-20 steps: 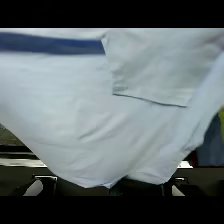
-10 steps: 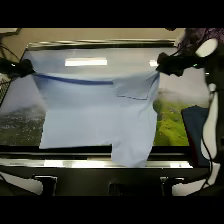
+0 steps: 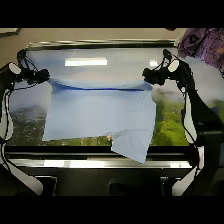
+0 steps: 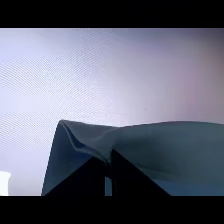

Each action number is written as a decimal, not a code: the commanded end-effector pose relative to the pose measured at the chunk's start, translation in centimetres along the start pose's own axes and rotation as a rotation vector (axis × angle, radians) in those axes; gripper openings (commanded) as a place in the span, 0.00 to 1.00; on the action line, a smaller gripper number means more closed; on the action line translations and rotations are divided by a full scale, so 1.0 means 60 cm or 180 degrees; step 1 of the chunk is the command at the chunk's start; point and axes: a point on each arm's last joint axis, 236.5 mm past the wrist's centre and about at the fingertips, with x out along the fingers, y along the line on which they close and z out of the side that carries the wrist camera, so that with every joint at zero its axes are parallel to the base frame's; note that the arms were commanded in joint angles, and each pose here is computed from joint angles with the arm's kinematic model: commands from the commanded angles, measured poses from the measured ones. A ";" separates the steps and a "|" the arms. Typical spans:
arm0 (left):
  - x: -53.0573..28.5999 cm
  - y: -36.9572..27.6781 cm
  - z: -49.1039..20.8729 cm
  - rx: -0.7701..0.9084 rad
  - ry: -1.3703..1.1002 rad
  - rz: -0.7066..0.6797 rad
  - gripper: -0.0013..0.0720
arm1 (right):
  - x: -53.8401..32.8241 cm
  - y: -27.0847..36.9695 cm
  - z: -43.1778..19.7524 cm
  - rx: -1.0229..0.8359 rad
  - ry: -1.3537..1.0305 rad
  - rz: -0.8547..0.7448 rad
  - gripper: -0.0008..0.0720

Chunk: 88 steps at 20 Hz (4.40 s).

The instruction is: Fold the clothes and pants, and hang the long-sleeved shirts on hangers.

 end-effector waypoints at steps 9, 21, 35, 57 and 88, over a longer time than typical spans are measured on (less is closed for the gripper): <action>-0.044 0.060 -0.159 -0.0140 0.1353 0.0123 0.04 | -0.056 -0.142 -0.144 -0.0223 0.1254 -0.1182 0.05; -0.023 0.055 -0.240 -0.0134 0.1830 0.0150 0.04 | -0.046 -0.139 -0.184 -0.0130 0.1584 -0.1095 0.05; -0.109 0.061 -0.102 -0.0372 0.0991 0.0251 0.93 | -0.116 -0.105 -0.107 -0.0568 0.0989 -0.1060 0.76; -0.227 0.185 -0.342 -0.1935 0.1233 -0.0092 0.93 | -0.188 -0.141 -0.623 0.1561 0.1475 0.0486 0.76; -0.173 0.133 -0.471 -0.1620 0.1534 -0.0884 0.93 | -0.161 -0.127 -0.616 0.1767 0.1486 0.0737 0.05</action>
